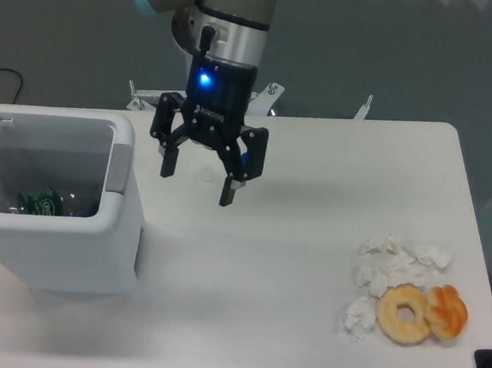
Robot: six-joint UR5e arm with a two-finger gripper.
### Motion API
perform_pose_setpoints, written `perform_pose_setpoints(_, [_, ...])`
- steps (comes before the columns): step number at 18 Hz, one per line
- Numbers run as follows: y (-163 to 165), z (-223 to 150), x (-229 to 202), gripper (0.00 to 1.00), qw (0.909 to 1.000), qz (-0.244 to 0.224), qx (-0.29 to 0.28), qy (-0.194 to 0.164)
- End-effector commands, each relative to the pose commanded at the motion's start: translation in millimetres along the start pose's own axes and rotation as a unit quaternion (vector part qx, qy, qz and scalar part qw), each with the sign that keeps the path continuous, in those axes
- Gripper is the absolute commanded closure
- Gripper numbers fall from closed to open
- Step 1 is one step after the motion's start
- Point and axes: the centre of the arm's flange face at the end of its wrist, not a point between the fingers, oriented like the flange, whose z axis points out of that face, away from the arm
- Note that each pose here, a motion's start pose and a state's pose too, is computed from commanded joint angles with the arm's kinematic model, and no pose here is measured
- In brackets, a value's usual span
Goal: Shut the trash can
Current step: 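Raise the open gripper and move it over the open trash can lid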
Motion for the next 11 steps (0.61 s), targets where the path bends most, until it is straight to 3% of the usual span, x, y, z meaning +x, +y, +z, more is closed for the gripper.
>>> perform_pose_setpoints(11, [-10.8,-15.0,3.2,0.0,0.9998,-0.008,0.018,-0.003])
